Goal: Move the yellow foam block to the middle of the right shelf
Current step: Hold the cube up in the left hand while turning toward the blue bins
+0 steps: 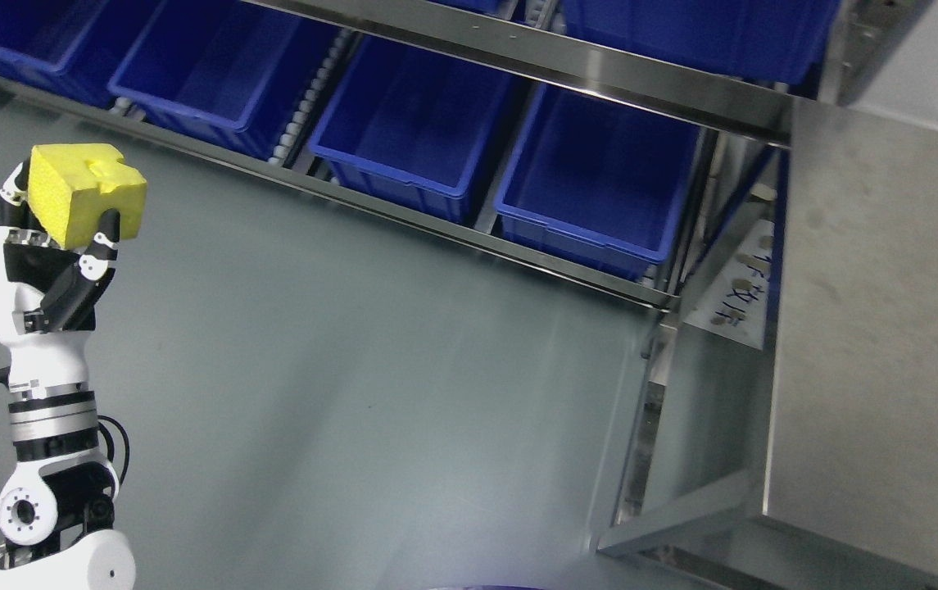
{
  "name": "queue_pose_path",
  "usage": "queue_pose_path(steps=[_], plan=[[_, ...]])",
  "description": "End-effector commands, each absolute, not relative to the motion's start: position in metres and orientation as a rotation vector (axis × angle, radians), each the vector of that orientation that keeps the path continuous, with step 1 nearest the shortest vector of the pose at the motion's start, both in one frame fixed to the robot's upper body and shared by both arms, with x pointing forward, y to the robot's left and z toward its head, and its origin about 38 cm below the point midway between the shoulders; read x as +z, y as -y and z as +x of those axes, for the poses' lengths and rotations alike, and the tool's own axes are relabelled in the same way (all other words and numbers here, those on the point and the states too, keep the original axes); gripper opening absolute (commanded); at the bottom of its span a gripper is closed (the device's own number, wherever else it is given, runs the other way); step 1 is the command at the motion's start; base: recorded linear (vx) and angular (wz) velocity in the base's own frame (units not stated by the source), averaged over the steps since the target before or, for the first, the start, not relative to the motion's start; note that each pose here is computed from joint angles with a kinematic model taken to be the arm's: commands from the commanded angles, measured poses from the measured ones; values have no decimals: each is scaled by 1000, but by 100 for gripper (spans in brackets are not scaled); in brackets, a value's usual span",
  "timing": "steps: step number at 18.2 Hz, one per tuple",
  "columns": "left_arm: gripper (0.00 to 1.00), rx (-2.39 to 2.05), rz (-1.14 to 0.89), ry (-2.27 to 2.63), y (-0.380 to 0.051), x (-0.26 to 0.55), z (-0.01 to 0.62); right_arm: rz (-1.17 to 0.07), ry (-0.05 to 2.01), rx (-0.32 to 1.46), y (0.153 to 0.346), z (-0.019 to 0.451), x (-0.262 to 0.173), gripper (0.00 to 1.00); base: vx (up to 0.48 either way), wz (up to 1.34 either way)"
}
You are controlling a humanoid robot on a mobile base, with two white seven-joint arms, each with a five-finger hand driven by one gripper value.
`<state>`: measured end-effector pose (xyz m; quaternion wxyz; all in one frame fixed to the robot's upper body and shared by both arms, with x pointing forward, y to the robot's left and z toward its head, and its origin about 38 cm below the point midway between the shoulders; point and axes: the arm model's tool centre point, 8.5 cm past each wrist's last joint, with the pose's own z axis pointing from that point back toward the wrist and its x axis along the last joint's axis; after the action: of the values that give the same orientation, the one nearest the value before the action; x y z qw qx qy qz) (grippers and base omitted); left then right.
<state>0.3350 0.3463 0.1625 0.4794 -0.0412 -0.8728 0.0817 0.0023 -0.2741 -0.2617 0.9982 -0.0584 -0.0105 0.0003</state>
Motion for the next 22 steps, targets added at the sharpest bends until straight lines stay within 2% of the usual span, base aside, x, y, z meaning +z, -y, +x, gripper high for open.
queue_pose_path(steps=[1,12,22], plan=[[34,208,-126,2112,-337,155,333,-134,15,-8,285,-7,-261,100,42,803],[34,198,-120,2114,-339,156,333,-134,15,-8,285,-7,-261,100,55,708],[34,192,-125,2110,-338,154,332,-134,13,-8,285,-8,-261,100,149,379]])
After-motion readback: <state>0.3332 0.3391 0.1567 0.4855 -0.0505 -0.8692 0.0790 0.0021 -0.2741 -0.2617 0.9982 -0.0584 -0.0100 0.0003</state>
